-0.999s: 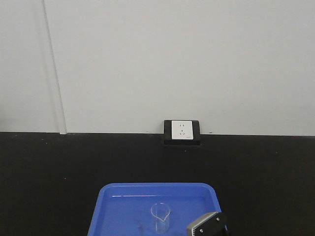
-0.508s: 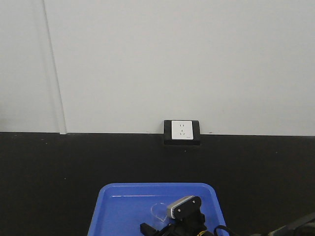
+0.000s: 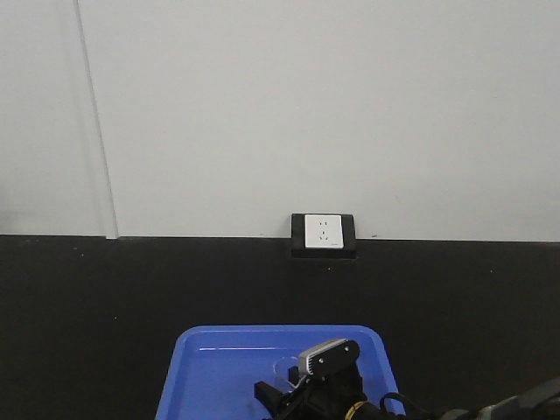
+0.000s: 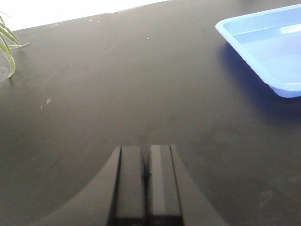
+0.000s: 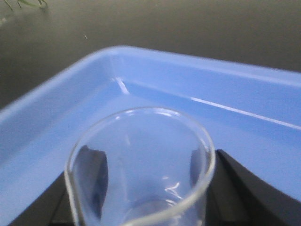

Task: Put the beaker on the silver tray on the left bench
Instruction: 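Close the right gripper on the beaker and lift it out of the tray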

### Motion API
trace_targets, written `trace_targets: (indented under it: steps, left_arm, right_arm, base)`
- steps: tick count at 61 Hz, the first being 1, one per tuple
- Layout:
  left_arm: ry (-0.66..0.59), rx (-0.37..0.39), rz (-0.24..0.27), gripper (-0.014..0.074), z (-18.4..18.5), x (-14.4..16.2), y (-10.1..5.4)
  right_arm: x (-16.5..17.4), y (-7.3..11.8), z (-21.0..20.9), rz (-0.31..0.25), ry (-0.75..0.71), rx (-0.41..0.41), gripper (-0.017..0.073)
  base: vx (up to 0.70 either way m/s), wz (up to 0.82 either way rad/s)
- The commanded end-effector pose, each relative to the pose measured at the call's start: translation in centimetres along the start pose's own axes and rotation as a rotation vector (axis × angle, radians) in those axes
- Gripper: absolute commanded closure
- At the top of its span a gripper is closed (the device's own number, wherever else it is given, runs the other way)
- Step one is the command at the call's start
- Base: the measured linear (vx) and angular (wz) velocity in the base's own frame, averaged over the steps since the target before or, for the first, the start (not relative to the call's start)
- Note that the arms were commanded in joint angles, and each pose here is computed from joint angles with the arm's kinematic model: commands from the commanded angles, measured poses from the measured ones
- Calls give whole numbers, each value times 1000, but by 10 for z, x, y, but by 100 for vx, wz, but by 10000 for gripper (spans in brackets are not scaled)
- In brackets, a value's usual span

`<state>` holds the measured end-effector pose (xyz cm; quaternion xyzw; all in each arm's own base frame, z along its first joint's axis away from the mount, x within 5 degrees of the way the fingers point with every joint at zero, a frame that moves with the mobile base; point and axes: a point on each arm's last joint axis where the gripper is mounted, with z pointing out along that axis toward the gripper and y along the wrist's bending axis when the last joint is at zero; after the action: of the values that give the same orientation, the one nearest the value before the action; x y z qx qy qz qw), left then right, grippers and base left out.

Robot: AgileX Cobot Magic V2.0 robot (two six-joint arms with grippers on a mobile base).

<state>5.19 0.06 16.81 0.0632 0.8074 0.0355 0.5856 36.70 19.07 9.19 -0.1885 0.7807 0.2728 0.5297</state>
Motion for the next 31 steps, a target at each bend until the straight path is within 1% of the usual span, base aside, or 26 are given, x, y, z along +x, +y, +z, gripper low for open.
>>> trace_targets:
  steps: [1,7,12,16,21,31]
  left_arm:
    - [-71,4,-2,592,2,-2,-1]
    - [-71,4,-2,592,2,-2,-1]
    - [-71,4,-2,592,2,-2,-1]
    - [-71,4,-2,592,2,-2,-1]
    - [-71,4,-2,592,2,-2,-1]
    - [-71,4,-2,592,2,-2,-1]
  right_arm:
    - [-57,16,-29,-13,-166,-36,574]
    - [-76,22,-65,-26,-145,7,573]
    - [-84,29,-99,-31,-91,60,573]
    - [-95,37,-129,-46,-78,92,573]
    - [-98,45,-166,-58,-38,144,573]
    - [-104,63,-242,-86,-88,207,573]
  base:
    - [0,0]
    - [0,0]
    - [0,0]
    - [0,0]
    - [0,0]
    - [0,0]
